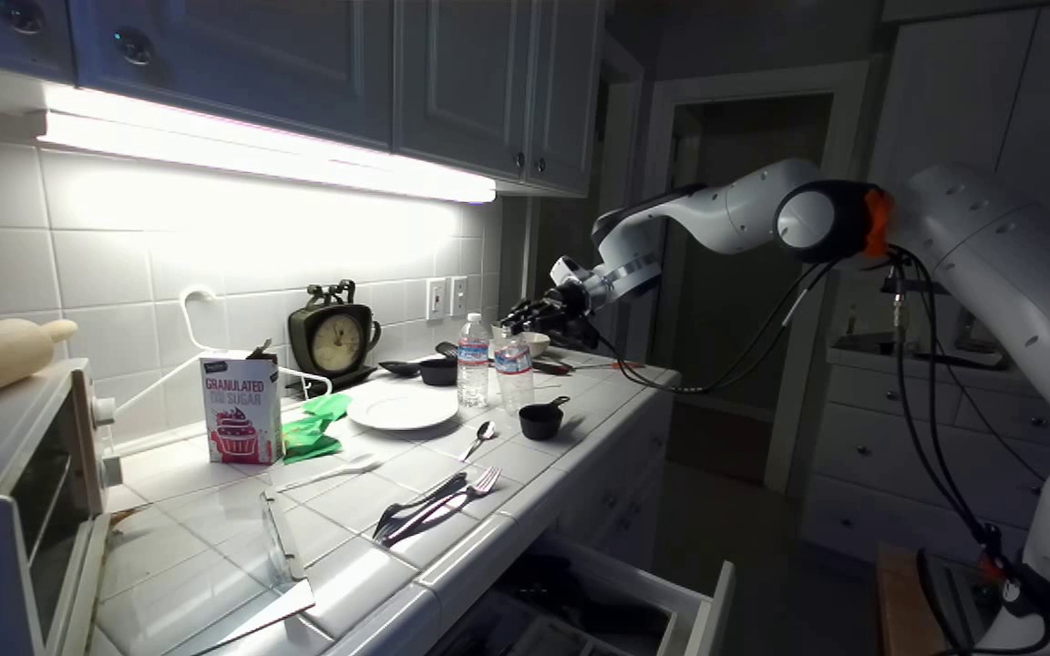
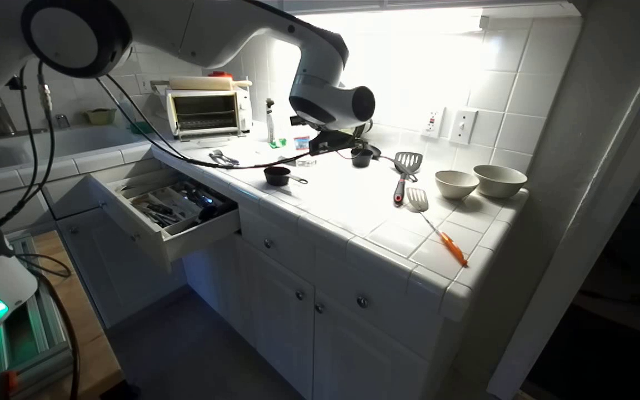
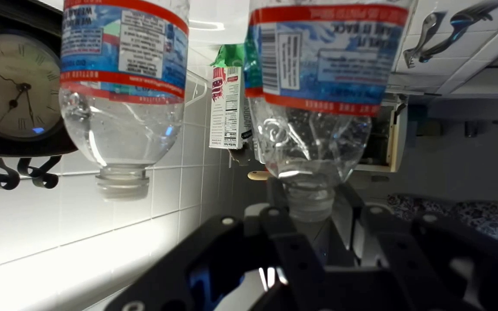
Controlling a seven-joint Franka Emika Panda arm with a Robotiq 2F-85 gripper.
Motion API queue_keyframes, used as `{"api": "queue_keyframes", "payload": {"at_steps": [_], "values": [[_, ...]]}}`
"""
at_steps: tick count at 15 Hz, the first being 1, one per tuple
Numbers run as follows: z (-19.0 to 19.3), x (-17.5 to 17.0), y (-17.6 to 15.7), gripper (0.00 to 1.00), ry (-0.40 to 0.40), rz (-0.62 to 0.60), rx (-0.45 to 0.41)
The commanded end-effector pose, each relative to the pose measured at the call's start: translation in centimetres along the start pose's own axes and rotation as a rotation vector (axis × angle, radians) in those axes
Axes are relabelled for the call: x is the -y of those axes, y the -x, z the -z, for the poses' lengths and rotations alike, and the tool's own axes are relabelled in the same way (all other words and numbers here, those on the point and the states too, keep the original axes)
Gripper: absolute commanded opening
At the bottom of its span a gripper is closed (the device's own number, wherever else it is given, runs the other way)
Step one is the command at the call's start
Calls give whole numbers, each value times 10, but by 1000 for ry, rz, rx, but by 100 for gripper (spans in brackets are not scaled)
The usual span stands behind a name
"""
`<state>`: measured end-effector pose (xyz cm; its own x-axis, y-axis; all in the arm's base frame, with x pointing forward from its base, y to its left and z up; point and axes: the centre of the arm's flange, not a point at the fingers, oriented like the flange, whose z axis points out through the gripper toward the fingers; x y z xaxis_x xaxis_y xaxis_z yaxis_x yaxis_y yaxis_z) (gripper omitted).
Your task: Place the water bottle on the right upright.
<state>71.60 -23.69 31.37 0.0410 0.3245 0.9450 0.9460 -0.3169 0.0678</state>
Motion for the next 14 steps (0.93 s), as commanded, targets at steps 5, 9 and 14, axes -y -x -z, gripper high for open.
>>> {"api": "queue_keyframes", "payload": {"at_steps": [5,9,14], "values": [[-4,-8,3,8,12,-10,-73],[-2,-8,5,8,15,-14,-81],[4,-10,8,8,29,-37,-129]]}}
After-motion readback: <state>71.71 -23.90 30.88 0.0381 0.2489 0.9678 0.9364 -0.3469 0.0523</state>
